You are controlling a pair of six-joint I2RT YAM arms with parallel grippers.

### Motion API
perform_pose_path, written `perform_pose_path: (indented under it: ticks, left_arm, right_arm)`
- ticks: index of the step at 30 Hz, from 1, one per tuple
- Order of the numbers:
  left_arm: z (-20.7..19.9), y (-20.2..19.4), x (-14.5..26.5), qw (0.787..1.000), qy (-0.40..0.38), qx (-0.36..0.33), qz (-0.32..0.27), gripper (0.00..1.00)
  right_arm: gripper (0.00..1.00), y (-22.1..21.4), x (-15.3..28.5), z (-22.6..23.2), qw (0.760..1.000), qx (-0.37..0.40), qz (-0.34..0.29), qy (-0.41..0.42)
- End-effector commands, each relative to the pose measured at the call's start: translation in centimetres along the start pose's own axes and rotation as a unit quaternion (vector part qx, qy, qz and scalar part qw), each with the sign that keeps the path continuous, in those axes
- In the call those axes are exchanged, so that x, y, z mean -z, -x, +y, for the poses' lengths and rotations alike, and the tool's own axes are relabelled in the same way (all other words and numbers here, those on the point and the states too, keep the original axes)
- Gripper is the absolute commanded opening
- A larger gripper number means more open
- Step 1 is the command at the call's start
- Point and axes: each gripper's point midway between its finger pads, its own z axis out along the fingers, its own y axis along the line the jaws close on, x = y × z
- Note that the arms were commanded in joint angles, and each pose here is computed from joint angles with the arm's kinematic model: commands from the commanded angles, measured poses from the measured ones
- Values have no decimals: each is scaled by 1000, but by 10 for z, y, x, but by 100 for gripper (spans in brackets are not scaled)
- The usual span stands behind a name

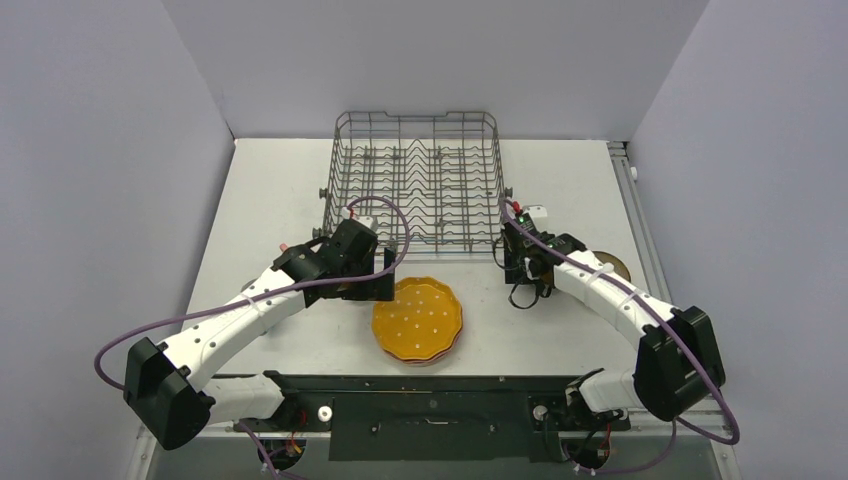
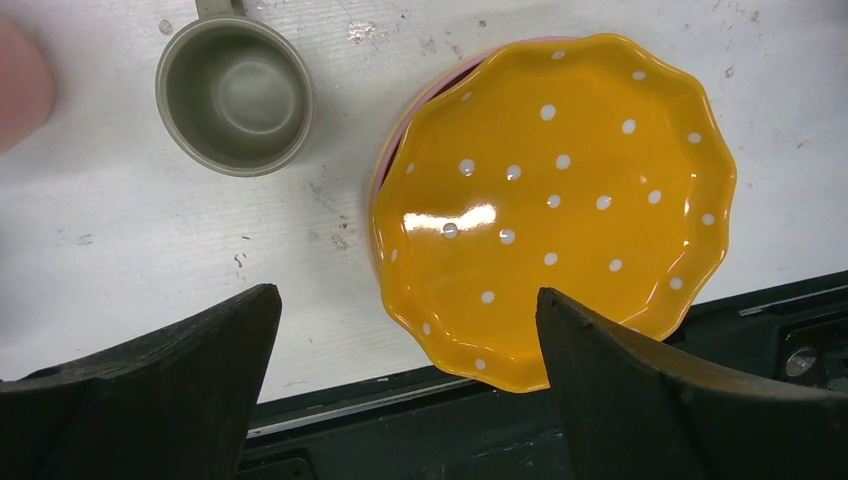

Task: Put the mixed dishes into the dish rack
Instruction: Pick up the bowl from the center of the board.

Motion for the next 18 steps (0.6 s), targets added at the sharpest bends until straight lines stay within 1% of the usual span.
perform_pose_path:
  ticks: [1,13,18]
  left_arm:
    - [-15,19,10,999,-29,-8,-26,98]
    - [-15,20,10,999,-31,-15,-27,97]
    - [-15,21,10,999,-31,-16,-29,97]
  right_arm:
    - [51,28,-3,8,999,-9,-31,6]
    - [46,35,-25,11,1000,4,-20,-19]
    - [40,33,-33,12,1000,12,-10,-24]
